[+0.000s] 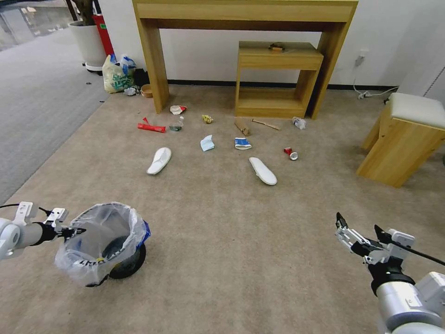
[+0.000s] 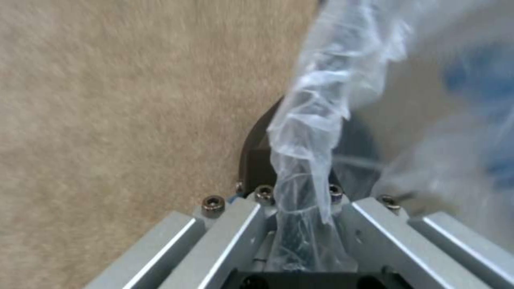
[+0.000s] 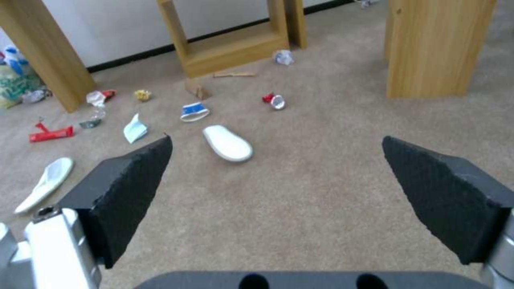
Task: Pick up the trash bin and place the garbage on the floor into it.
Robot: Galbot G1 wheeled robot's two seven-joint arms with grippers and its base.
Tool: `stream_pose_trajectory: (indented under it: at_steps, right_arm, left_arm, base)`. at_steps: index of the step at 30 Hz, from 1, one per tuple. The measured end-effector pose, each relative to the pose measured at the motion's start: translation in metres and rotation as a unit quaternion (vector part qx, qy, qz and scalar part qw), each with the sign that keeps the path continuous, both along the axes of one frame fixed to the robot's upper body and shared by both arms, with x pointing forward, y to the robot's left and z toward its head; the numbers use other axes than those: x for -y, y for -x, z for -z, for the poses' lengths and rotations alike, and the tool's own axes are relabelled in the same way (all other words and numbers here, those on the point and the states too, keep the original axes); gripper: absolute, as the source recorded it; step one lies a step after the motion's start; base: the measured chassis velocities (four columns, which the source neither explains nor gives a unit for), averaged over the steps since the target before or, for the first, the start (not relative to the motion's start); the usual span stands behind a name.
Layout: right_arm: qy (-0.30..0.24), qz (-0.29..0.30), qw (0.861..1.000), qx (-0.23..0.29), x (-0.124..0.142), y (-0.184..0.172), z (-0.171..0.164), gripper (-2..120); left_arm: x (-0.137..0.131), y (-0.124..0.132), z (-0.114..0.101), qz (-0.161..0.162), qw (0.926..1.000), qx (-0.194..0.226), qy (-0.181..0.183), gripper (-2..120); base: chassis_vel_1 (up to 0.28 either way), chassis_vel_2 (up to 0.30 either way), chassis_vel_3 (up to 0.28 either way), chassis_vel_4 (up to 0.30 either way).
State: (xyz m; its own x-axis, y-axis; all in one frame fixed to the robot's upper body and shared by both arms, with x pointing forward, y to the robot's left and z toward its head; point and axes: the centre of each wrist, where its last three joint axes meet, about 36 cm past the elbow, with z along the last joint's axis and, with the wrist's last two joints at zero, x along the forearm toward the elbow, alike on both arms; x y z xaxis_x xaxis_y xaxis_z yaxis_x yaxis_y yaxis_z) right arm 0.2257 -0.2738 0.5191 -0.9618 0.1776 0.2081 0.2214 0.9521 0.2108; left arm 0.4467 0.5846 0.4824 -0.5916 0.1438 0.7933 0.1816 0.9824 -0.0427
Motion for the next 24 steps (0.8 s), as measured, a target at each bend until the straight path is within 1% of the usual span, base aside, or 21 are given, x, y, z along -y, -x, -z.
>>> stream_pose_trajectory:
  at_steps: [1, 2, 5, 6, 7, 9, 11, 14, 15, 18, 19, 22, 23, 24]
  right_arm:
    - [-0.001, -0.001, 1.0, 0.001, 0.0, -0.001, 0.0, 100]
    - [-0.001, -0.001, 1.0, 0.001, 0.0, -0.001, 0.0, 100]
    - [-0.005, -0.004, 1.0, -0.001, -0.001, -0.003, 0.001, 100]
    - [-0.004, -0.005, 1.0, -0.001, 0.0, -0.003, 0.001, 100]
    - [-0.004, -0.005, 1.0, -0.001, 0.0, -0.003, 0.001, 100]
    - [-0.006, -0.007, 1.0, -0.001, 0.0, -0.004, 0.001, 100]
    - [-0.006, -0.007, 1.0, -0.001, 0.0, -0.004, 0.001, 100]
    - [-0.006, -0.007, 1.0, -0.001, 0.001, -0.003, -0.001, 100]
    - [-0.006, -0.007, 1.0, -0.001, 0.001, -0.003, -0.001, 100]
    - [-0.006, -0.007, 1.0, -0.002, 0.001, -0.003, -0.001, 100]
    - [-0.006, -0.007, 1.0, -0.002, 0.001, -0.003, -0.001, 100]
    - [-0.006, -0.005, 1.0, -0.002, 0.001, -0.002, -0.001, 100]
    - [-0.006, -0.005, 1.0, -0.002, 0.001, -0.002, -0.001, 100]
    - [-0.006, -0.004, 1.0, -0.003, 0.001, -0.002, -0.001, 100]
  left_arm:
    - [0.003, 0.005, -0.013, 0.005, 0.9999, 0.01, 0.001, 0]
    - [0.003, 0.005, -0.013, 0.005, 0.9999, 0.01, 0.001, 0]
    - [0.01, 0.014, -0.035, 0.01, 0.9996, 0.027, 0.001, 0]
    - [0.011, 0.018, -0.039, 0.009, 0.9995, 0.031, -0.001, 0]
    - [0.011, 0.018, -0.039, 0.009, 0.9995, 0.031, -0.001, 0]
    - [0.019, 0.03, -0.045, 0.008, 0.9992, 0.039, -0.002, 0]
    - [0.024, 0.034, -0.046, 0.008, 0.9991, 0.041, -0.003, 0]
    - [0.057, 0.048, -0.047, 0.007, 0.9977, 0.067, 0.004, 0]
    - [0.057, 0.048, -0.047, 0.007, 0.9977, 0.067, 0.004, 0]
    - [0.096, 0.062, -0.046, -0.01, 0.9951, 0.098, 0.002, 0]
    - [0.096, 0.062, -0.046, -0.01, 0.9951, 0.098, 0.002, 0]
    - [0.125, 0.073, -0.042, -0.031, 0.9927, 0.116, 0.0, 0]
    - [0.125, 0.073, -0.042, -0.031, 0.9927, 0.116, 0.0, 0]
    - [0.134, 0.078, -0.04, -0.04, 0.9921, 0.119, 0.0, 0]
  base:
    - [0.0, 0.0, 0.0, 0.0]
    - [0.0, 0.0, 0.0, 0.0]
    - [0.0, 0.0, 0.0, 0.0]
    - [0.0, 0.0, 0.0, 0.0]
    - [0.0, 0.0, 0.0, 0.0]
    - [0.0, 0.0, 0.0, 0.0]
    - [0.0, 0.0, 0.0, 0.0]
    - [0.0, 0.0, 0.0, 0.0]
    - [0.0, 0.0, 0.0, 0.0]
    - [0.0, 0.0, 0.0, 0.0]
    - [0.0, 0.0, 0.0, 0.0]
    - [0.0, 0.0, 0.0, 0.0]
    - [0.0, 0.0, 0.0, 0.0]
    - [0.0, 0.0, 0.0, 0.0]
